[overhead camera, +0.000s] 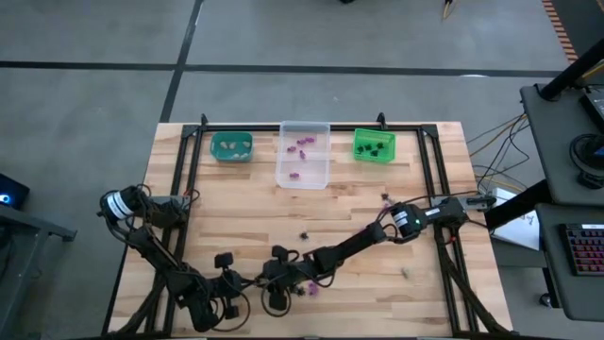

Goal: Sort Halloween decoration
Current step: Put the black spider toy into the green bin

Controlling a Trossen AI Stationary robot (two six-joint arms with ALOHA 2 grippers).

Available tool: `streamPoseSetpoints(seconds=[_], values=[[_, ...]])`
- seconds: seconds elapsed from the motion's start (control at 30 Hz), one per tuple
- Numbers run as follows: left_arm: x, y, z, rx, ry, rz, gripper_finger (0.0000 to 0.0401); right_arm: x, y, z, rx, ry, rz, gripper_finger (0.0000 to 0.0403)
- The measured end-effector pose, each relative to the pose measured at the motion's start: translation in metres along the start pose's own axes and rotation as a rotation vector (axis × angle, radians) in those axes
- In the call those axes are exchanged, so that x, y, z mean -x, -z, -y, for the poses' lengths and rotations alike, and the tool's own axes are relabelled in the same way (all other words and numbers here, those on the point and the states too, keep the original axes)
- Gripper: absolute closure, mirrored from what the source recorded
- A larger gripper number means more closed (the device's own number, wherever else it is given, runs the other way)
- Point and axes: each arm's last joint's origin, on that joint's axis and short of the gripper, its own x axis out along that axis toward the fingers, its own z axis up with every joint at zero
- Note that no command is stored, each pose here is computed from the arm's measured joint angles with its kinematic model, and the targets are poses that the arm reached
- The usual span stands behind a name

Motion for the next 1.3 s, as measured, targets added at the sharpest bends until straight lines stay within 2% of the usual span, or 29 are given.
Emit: streamPoseSetpoints(seconds=[0.2,0.53,0.7,0.83,1.1,1.3], values=[[-0.003,0.003,0.0,-0.006,-0.007,-0.004,0.0401,0.0,0.0,0.001,0.052,0.002,0.0,0.0273],[-0.011,0.011,0.001,-0.004,-0.032,-0.008,0.0401,0.0,0.001,-0.001,0.265,0.001,0.001,0.0273],[-0.011,0.012,0.001,0.011,-0.035,-0.008,0.0401,0.0,-0.001,0.002,0.273,0.006,0.006,0.0273],[-0.011,0.011,0.001,0.012,-0.035,-0.007,0.0401,-0.001,-0.003,0.005,0.194,0.005,0.019,0.0273],[-0.011,0.011,0.002,0.029,-0.03,-0.005,0.0401,-0.002,-0.004,0.01,-0.048,-0.008,0.004,0.0273],[-0.011,0.011,0.002,0.044,-0.031,0.0,0.0401,-0.002,-0.005,0.013,-0.169,-0.01,0.001,0.0273]])
